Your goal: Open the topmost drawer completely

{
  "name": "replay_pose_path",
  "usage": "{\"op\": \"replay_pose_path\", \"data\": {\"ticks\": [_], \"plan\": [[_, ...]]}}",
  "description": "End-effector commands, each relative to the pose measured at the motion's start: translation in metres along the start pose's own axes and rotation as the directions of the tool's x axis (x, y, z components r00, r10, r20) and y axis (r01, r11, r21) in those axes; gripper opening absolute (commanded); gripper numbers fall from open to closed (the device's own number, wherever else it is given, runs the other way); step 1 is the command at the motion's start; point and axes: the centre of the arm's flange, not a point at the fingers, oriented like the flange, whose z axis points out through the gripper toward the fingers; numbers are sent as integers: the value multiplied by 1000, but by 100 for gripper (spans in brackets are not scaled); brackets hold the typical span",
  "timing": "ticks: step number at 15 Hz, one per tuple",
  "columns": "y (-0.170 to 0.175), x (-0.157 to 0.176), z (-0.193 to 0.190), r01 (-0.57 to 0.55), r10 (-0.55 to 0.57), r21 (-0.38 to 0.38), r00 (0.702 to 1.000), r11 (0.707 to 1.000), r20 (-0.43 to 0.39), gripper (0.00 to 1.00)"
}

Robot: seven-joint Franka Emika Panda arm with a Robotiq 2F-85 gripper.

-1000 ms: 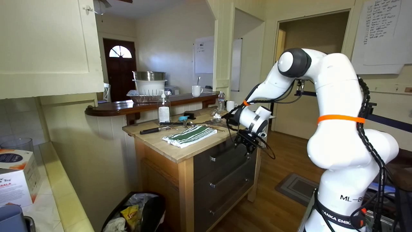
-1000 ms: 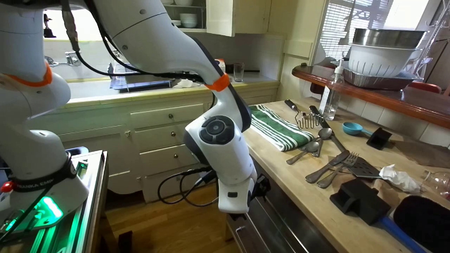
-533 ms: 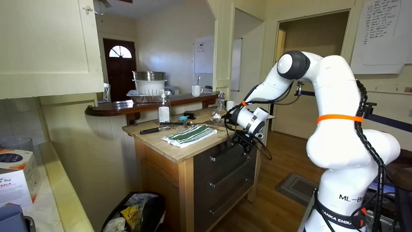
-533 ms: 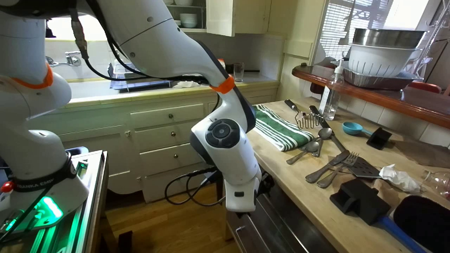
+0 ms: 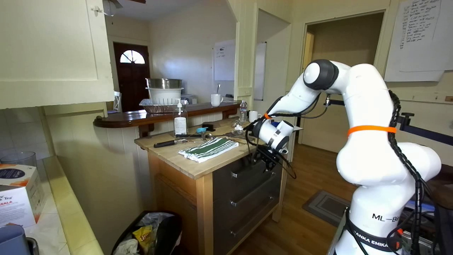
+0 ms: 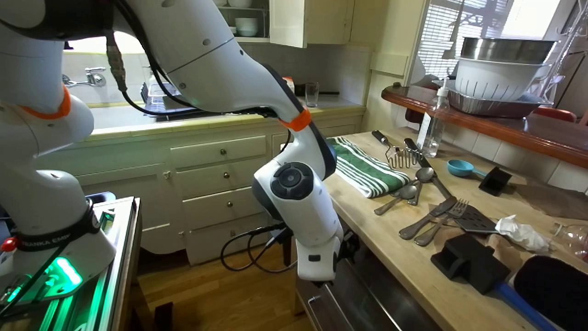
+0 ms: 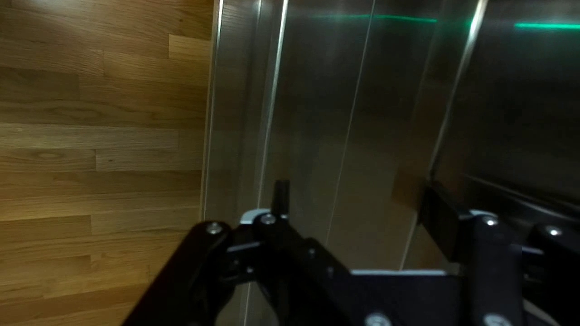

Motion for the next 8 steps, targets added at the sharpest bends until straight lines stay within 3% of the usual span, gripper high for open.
{"op": "replay_pose_path", "data": {"ticks": [1, 4, 8], "plan": [[11, -6, -1, -20, 20, -20, 1000, 1000, -22, 43], [28, -14, -26, -59, 57, -83, 998, 995, -34, 30], [54, -19, -51, -135, 129, -111, 990, 985, -63, 1]]}}
